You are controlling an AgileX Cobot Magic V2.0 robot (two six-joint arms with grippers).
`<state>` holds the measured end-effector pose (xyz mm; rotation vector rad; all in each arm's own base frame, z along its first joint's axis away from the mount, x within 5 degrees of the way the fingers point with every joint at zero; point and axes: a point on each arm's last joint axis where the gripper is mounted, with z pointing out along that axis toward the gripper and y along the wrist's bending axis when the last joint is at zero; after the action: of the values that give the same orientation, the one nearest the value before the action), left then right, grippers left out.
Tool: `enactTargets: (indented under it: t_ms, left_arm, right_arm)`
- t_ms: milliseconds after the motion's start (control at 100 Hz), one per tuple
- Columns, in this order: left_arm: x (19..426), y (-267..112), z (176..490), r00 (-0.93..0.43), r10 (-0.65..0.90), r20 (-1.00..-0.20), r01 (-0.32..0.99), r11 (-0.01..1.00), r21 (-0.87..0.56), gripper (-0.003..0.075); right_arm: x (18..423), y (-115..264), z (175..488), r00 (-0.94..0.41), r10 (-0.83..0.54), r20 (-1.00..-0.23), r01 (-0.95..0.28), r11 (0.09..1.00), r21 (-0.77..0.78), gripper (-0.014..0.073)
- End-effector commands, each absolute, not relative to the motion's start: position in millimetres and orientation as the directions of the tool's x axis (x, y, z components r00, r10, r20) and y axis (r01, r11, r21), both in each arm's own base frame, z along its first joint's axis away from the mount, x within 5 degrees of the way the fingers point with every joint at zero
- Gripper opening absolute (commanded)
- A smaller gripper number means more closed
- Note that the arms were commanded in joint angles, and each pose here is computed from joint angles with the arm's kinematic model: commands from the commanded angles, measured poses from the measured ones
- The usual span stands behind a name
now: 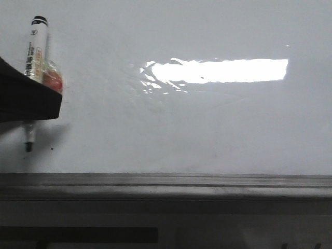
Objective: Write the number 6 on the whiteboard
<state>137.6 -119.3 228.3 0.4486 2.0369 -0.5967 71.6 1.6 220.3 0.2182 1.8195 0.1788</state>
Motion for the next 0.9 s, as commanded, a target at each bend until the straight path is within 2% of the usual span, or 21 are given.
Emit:
enactTargets:
  t_ms: [0,100,360,500,680,890]
  left_arm:
    - [146.1,-123.8,232.3,-0.485,0.025,-0.874,0.505,0.824,-0.257,0.0191]
    - [148.3,-125.5,227.9,-0.498,0.037,-0.866,0.5,0.828,-0.252,-0.0022]
    - [148.5,-126.5,227.4,-0.496,0.038,-0.867,0.502,0.827,-0.251,-0.0019]
    - [144.3,-131.3,228.2,-0.51,0.094,-0.855,0.542,0.807,-0.234,-0.0019]
    - [135.1,-138.2,246.0,-0.393,0.182,-0.901,0.657,0.741,-0.137,-0.0019]
    - [132.3,-139.8,255.5,-0.322,0.308,-0.895,0.721,0.693,-0.021,-0.0019]
  right_arm:
    - [74.8,-0.4,237.9,-0.152,0.244,-0.958,0.053,0.97,0.239,-0.0064]
    - [74.6,-0.2,238.4,-0.158,0.244,-0.957,0.052,0.97,0.239,-0.0064]
    - [73.1,5.1,243.2,-0.205,0.232,-0.951,-0.005,0.971,0.239,-0.0064]
    - [69.7,11.6,254.1,-0.248,0.102,-0.963,-0.11,0.985,0.132,-0.0064]
    - [72.8,20.6,268.2,-0.324,0.02,-0.946,-0.225,0.969,0.097,-0.0064]
    - [88.9,34.9,286.0,-0.368,-0.068,-0.927,-0.351,0.934,0.071,-0.0064]
